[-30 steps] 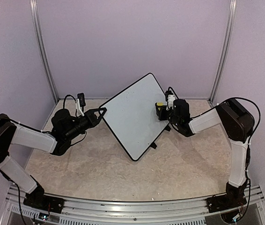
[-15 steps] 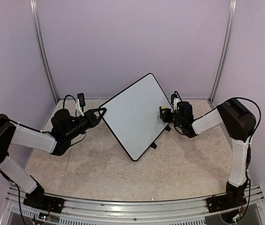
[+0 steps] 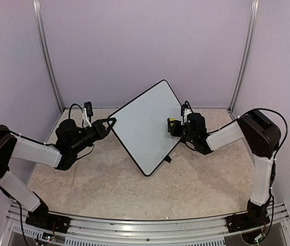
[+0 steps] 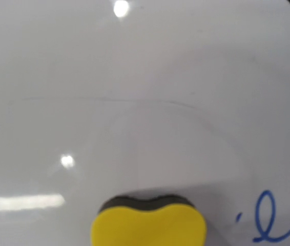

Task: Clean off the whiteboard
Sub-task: Erase the whiteboard at the center of the board.

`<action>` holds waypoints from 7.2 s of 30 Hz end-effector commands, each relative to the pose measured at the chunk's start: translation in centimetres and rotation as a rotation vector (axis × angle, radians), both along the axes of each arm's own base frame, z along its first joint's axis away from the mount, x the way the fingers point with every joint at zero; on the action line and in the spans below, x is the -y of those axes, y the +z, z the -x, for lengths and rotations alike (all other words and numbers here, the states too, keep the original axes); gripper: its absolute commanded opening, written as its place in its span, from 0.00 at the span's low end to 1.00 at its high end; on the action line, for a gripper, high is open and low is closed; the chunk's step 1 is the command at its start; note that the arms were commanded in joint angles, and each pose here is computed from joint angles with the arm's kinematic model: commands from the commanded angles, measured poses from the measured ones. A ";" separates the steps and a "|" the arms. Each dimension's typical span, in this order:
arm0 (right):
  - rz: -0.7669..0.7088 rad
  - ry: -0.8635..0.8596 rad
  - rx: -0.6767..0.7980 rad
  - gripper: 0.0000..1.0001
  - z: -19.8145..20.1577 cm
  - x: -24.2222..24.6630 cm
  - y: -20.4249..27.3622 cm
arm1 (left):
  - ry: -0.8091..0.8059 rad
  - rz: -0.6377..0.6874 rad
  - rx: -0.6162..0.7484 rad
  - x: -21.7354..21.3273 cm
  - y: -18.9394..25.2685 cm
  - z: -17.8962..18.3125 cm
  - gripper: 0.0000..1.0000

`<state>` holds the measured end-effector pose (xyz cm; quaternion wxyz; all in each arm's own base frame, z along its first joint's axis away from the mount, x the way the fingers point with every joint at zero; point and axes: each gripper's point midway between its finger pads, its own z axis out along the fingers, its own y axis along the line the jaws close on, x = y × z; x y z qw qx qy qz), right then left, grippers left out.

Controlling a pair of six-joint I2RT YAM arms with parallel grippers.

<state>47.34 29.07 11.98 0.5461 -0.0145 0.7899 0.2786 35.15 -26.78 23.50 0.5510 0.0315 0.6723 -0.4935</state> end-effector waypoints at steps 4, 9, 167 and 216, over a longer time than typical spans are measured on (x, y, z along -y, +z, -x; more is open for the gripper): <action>0.003 0.005 -0.088 0.00 0.1 -0.8 -2.0 | -0.211 0.041 0.136 2.6 3.5 3.9 0.00; -0.068 -0.050 -0.095 0.00 -2.1 1.5 -1.4 | -0.207 0.039 0.137 2.6 3.6 3.9 0.00; -0.312 -0.184 -0.353 0.00 -1.4 7.6 -6.8 | -0.209 0.045 0.139 2.5 3.8 3.9 0.00; -0.210 -0.062 -0.260 0.00 3.5 2.7 -6.2 | -0.214 0.046 0.140 2.6 3.8 4.0 0.00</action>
